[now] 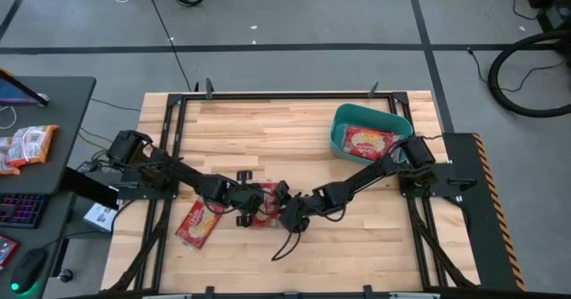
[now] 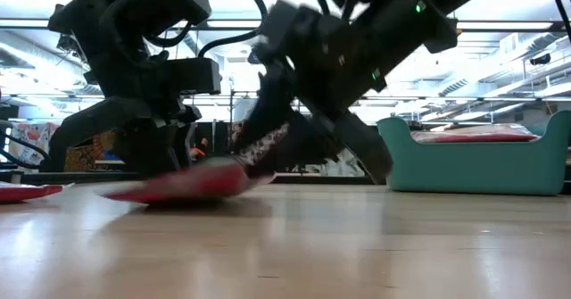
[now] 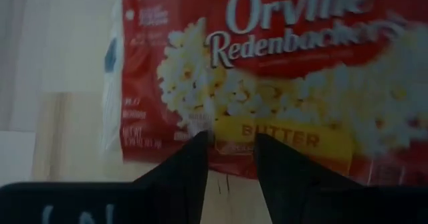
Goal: Sort popcorn bags into baskets
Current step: Put the red popcorn bag into the green container
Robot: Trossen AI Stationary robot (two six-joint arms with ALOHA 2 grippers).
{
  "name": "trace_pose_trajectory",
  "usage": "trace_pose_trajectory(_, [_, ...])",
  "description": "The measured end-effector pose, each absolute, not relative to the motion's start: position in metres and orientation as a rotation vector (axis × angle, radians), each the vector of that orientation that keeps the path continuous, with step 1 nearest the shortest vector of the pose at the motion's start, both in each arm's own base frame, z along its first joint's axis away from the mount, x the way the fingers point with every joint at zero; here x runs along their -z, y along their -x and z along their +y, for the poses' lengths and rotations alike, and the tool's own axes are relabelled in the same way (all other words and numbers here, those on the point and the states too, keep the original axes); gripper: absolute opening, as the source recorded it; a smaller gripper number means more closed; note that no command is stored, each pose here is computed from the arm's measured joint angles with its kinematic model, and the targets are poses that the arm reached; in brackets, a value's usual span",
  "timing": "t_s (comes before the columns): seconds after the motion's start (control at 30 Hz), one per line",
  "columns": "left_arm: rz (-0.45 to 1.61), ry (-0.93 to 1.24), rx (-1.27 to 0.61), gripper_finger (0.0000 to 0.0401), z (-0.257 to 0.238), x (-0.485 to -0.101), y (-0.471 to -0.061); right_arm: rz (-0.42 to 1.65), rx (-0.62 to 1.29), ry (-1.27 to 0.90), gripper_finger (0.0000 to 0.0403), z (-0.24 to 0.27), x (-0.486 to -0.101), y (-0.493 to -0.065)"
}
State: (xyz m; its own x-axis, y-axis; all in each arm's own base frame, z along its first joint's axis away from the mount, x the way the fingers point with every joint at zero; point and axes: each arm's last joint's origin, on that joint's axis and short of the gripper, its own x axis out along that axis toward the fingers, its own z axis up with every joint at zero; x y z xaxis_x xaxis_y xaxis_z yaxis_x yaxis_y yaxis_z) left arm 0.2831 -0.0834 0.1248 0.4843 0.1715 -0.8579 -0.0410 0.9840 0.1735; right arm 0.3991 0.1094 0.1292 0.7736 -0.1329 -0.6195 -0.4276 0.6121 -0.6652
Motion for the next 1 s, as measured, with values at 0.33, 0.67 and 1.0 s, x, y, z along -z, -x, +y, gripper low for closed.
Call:
trace_pose_trajectory(0.33, [1.040,-0.142,-0.144,0.0130,-0.083,-0.125,-0.285,0.818,-0.220,1.014,0.0165,0.105,-0.114,-0.393])
trace_pose_trajectory(0.67, [1.018,-0.151,-0.126,0.0130,-0.084,-0.126,-0.287,0.803,-0.253,1.010,0.0149,0.100,-0.113,-0.395])
trace_pose_trajectory(1.0, [1.007,-0.157,-0.122,0.0130,-0.084,-0.128,-0.287,0.758,-0.260,1.044,0.0029,0.109,-0.115,-0.396])
